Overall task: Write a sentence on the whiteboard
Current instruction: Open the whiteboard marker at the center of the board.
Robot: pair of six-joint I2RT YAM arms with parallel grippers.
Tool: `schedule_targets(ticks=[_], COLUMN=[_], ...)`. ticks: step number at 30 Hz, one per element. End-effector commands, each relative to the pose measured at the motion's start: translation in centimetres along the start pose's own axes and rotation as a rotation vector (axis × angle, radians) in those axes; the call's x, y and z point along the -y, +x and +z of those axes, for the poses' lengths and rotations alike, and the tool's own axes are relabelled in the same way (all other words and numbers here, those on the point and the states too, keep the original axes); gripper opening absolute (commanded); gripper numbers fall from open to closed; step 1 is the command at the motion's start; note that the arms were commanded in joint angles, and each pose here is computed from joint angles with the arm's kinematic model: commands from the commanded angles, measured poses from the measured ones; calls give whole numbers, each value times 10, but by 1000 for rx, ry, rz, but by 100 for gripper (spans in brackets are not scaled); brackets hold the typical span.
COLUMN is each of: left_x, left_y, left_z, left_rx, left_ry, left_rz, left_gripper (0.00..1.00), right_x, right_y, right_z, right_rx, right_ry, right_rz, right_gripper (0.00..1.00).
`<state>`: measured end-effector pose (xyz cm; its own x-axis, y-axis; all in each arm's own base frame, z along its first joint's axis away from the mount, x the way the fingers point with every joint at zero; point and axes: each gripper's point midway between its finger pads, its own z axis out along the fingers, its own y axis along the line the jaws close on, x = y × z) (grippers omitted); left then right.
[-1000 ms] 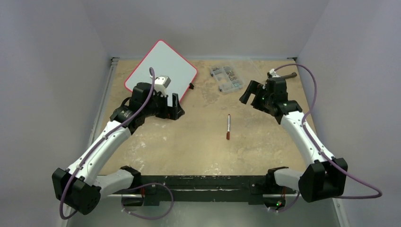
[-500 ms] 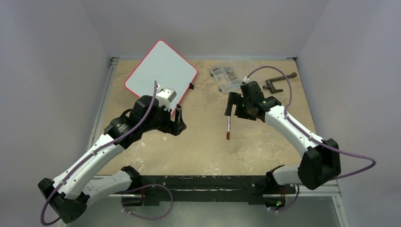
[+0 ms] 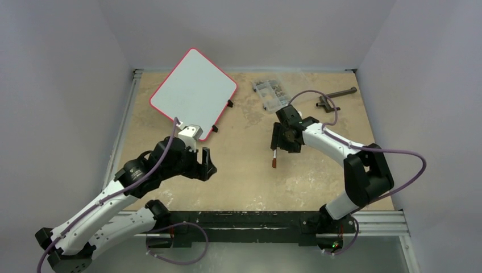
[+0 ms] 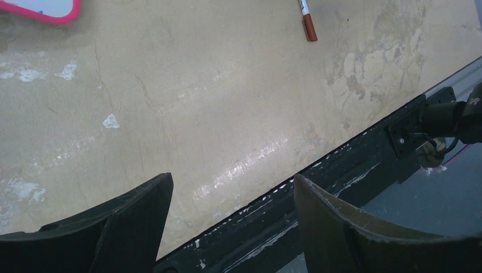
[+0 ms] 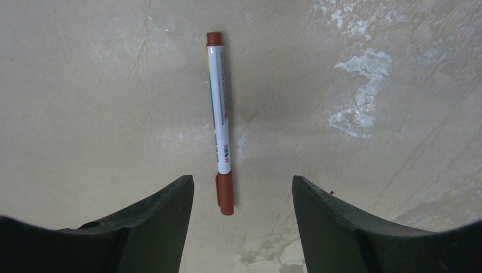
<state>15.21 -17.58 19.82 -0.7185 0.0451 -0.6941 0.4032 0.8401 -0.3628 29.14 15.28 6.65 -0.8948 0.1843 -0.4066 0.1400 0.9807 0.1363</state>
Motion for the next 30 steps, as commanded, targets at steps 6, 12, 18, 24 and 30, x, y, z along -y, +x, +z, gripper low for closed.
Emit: schedule_targets(ticks=[6,12,18,24,30], left_x=[3,3,15,21,32], left_y=[2,5,2,-6,-16], left_z=[2,2,9,16,26], left_rx=[10,6,-1,22,47], left_ry=[18,32,89,107,145], left_rz=[-4,42,63,43,27], left_gripper=[77,77,77,100,100], right_x=[-13,-17,-10,-15,-27], right_y=[-7,-8,-11,-8,-22], right_z=[34,61,70,64,27], right_rx=[-2,-20,-23,-29,26], right_ry=[25,83,155,118,28], right_rz=[37,51,42,49,77], right_gripper=[60,47,17,0,0])
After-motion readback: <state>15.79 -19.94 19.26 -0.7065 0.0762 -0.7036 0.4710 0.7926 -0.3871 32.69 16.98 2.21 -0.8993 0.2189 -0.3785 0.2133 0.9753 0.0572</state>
